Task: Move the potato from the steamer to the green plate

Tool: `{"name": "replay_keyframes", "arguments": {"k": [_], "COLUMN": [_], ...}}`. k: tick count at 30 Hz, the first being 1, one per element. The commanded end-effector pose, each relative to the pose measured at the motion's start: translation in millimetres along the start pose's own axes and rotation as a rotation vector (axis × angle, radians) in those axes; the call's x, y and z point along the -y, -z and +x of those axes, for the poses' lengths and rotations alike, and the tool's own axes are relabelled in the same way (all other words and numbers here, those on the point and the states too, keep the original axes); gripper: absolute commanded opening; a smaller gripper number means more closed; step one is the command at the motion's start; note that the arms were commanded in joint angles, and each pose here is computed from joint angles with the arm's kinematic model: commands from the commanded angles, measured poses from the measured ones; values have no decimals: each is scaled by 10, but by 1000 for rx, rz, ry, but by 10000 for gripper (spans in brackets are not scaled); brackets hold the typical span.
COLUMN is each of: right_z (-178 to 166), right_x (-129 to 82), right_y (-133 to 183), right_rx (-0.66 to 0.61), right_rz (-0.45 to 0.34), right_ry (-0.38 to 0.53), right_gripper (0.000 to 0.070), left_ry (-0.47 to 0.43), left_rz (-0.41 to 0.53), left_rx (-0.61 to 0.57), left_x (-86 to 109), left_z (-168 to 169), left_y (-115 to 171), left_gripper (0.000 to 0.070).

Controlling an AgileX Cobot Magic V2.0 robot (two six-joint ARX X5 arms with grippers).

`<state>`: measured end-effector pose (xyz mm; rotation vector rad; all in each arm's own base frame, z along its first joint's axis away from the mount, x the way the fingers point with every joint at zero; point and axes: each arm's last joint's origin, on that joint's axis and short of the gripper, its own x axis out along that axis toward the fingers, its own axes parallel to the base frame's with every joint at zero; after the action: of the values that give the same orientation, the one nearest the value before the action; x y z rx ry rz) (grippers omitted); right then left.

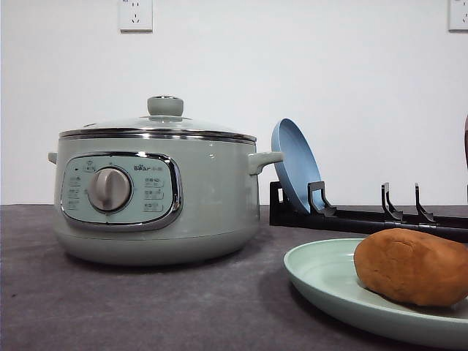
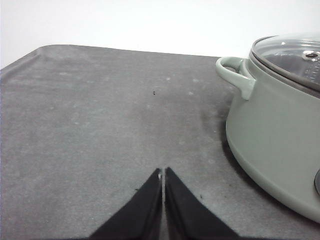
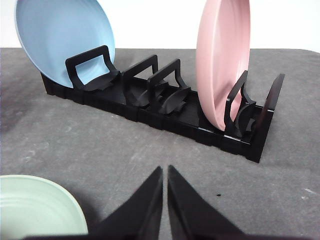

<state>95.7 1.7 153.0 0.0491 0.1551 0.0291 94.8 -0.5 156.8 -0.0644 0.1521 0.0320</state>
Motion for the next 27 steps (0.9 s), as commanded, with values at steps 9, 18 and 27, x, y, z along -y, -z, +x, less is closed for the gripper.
{"name": "replay_keyframes", "arguments": {"k": [9,18,27], "right_z": [4,4,4], "right_x": [2,2,2], "right_y": [3,3,3], "right_rx": [9,9,9], "right_rz": [-4,-4,-4], "right_ry": [4,4,4], "right_gripper": [4,4,4], "left_ry": [-2,-2,-2], "left_rz": [6,6,6], "left_rx": [-26,-26,-26], "left_x": [-5,-5,-5], "left_z": [20,20,20], "left_y": [73,73,73], "left_gripper": [0,0,0]}}
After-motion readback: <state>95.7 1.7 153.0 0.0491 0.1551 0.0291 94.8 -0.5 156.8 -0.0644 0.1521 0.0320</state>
